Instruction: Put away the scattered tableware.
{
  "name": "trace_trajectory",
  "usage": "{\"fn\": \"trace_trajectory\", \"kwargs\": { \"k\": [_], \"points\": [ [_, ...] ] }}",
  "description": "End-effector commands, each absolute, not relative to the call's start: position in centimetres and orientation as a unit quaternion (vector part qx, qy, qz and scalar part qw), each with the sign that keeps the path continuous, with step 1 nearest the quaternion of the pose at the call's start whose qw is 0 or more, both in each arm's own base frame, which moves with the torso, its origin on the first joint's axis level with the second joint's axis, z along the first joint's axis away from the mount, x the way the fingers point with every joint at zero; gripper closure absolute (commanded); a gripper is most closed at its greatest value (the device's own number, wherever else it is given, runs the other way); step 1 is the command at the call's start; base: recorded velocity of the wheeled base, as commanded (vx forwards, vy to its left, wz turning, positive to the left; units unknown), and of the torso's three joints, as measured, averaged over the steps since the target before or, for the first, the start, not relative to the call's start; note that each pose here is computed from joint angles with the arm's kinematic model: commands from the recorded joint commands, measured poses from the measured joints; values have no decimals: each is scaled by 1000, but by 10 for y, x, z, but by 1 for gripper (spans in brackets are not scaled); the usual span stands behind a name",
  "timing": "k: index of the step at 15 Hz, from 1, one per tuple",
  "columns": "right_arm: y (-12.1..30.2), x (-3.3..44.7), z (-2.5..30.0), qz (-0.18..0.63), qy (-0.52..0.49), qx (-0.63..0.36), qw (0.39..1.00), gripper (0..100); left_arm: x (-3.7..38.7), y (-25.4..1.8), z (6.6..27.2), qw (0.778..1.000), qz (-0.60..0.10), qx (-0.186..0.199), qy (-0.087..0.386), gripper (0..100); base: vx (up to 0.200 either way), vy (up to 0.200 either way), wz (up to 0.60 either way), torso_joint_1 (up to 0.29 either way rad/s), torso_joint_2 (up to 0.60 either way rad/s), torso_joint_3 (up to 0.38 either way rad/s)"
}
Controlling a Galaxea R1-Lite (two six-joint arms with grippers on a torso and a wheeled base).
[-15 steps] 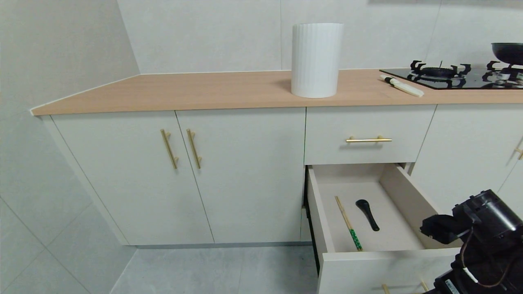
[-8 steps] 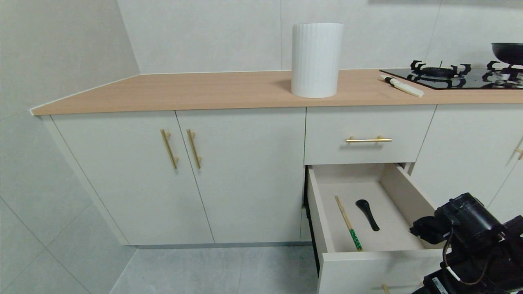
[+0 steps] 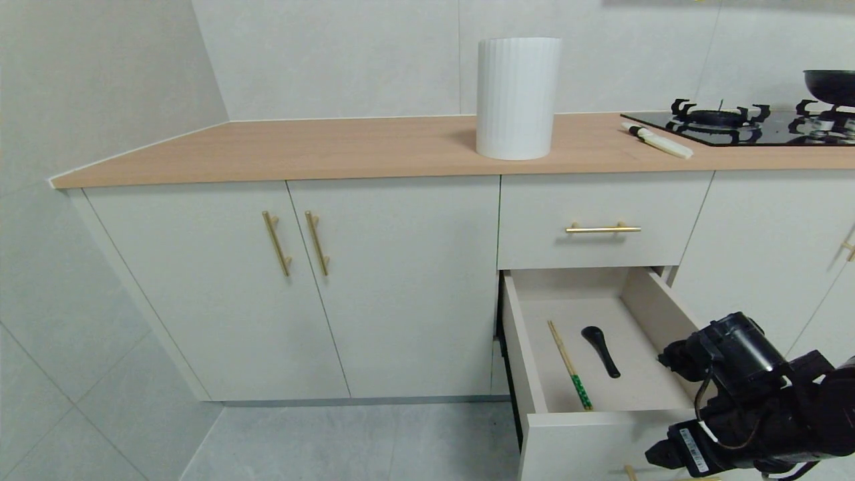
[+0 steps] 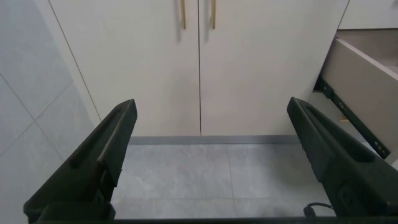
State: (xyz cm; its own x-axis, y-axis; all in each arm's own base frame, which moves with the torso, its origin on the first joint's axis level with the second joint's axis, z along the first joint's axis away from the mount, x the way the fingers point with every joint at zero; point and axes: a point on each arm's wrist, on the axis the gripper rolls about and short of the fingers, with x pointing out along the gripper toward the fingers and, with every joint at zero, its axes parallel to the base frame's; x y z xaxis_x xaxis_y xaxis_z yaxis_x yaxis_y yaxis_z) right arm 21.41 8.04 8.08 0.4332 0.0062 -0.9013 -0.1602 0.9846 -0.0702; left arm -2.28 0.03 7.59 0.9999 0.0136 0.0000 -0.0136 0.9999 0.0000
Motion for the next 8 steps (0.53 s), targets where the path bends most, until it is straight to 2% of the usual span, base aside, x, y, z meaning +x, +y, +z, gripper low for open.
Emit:
{"fn": "trace_trajectory", "kwargs": {
  "k": [1,8],
  "points": [
    [81,217,78,46,531,-68,844,0,-23,0,76,1000,7,0,1,0,0,0,0,0,0,0],
    [84,224,73,35,496,-40,867,0,-23,0,76,1000,7,0,1,0,0,0,0,0,0,0]
  ]
}}
